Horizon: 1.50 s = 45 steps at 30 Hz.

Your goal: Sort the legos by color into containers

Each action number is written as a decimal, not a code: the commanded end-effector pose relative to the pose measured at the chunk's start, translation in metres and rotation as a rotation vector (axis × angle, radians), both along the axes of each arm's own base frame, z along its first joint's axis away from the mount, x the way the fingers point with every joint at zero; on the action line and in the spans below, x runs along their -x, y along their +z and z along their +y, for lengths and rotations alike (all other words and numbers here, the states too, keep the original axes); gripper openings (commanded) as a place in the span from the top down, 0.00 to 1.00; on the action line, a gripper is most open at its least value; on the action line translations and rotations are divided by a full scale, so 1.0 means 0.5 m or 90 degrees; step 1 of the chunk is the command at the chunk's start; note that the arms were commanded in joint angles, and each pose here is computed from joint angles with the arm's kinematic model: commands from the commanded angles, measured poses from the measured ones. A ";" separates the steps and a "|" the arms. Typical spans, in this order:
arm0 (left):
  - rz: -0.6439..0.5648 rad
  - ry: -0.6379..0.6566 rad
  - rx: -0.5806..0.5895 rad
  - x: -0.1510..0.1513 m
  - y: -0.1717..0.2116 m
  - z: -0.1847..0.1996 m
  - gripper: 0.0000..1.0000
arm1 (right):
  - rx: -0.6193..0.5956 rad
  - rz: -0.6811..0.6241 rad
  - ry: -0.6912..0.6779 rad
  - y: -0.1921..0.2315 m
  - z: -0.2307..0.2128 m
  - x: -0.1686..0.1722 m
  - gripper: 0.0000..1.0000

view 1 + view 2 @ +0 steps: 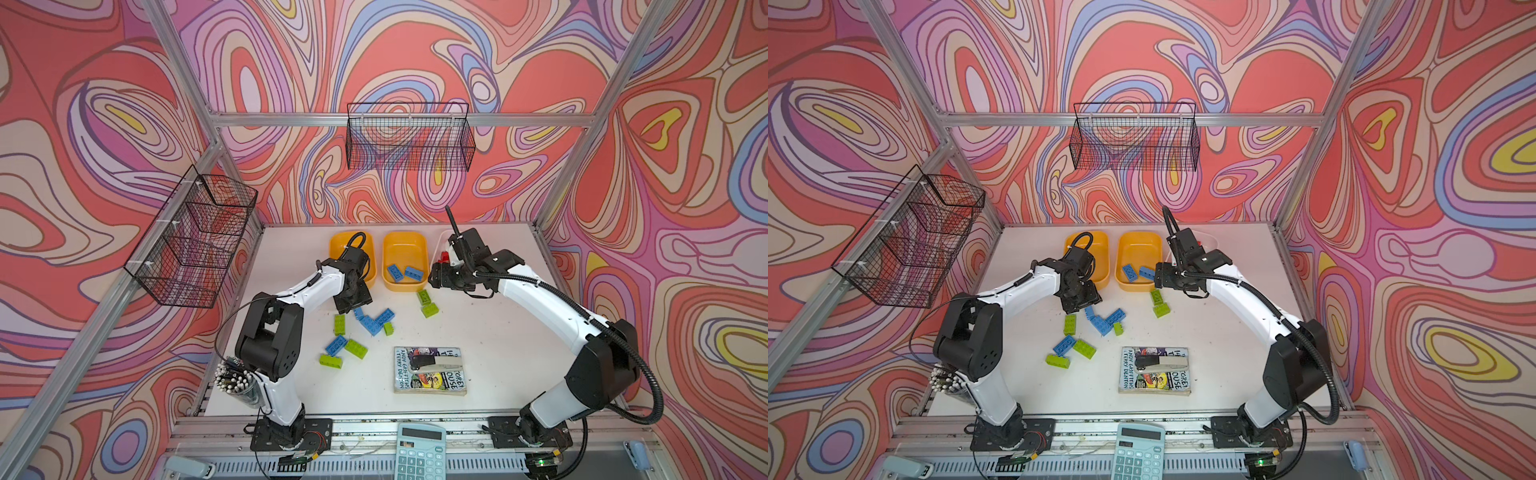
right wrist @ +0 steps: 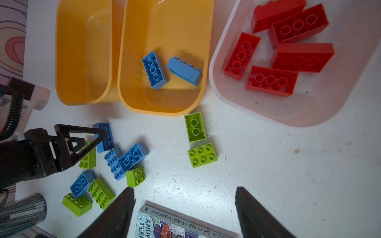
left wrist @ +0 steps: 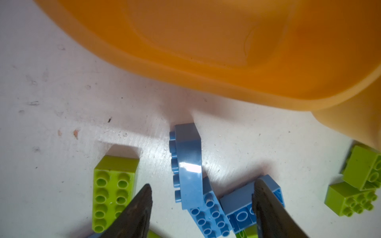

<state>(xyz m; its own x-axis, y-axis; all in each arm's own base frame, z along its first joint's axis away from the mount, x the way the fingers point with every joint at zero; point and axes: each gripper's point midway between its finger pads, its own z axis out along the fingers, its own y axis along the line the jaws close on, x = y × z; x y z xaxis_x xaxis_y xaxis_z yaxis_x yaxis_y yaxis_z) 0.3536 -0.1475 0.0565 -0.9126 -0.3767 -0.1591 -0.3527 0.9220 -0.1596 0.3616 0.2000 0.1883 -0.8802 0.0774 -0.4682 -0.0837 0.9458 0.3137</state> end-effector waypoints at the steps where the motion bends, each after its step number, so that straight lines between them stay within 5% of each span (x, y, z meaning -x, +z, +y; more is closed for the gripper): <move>1: 0.046 -0.007 -0.042 0.017 -0.027 0.018 0.38 | 0.013 -0.007 -0.016 0.010 -0.016 0.001 0.18; 7: 0.059 -0.012 -0.054 0.005 -0.052 0.017 0.49 | 0.025 -0.008 -0.015 0.011 -0.014 -0.012 0.18; 13: 0.084 -0.018 -0.063 0.007 -0.063 0.017 0.81 | 0.032 -0.010 -0.014 0.015 -0.010 -0.028 0.19; 19: 0.091 -0.019 -0.062 0.021 -0.039 0.020 0.93 | 0.032 -0.016 -0.015 0.021 -0.006 -0.046 0.18; 30: 0.035 -0.051 -0.051 -0.003 0.079 0.003 0.99 | 0.011 -0.027 -0.008 0.034 0.005 -0.071 0.19; 37: -0.060 -0.099 -0.018 -0.106 0.190 -0.079 0.98 | 0.002 -0.033 -0.008 0.042 0.004 -0.078 0.19; 45: -0.099 -0.134 0.037 -0.232 0.188 -0.202 0.97 | 0.005 -0.041 -0.023 0.051 -0.013 -0.080 0.19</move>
<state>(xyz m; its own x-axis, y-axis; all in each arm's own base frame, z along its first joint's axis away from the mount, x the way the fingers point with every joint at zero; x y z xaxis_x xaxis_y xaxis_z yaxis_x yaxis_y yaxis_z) 0.4734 -0.2422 0.1778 -0.9026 -0.2229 -0.3683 -0.1178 0.9508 -0.2867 0.3973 0.1969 0.2063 -0.8572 0.0998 -0.5052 -0.0688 0.9500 0.3045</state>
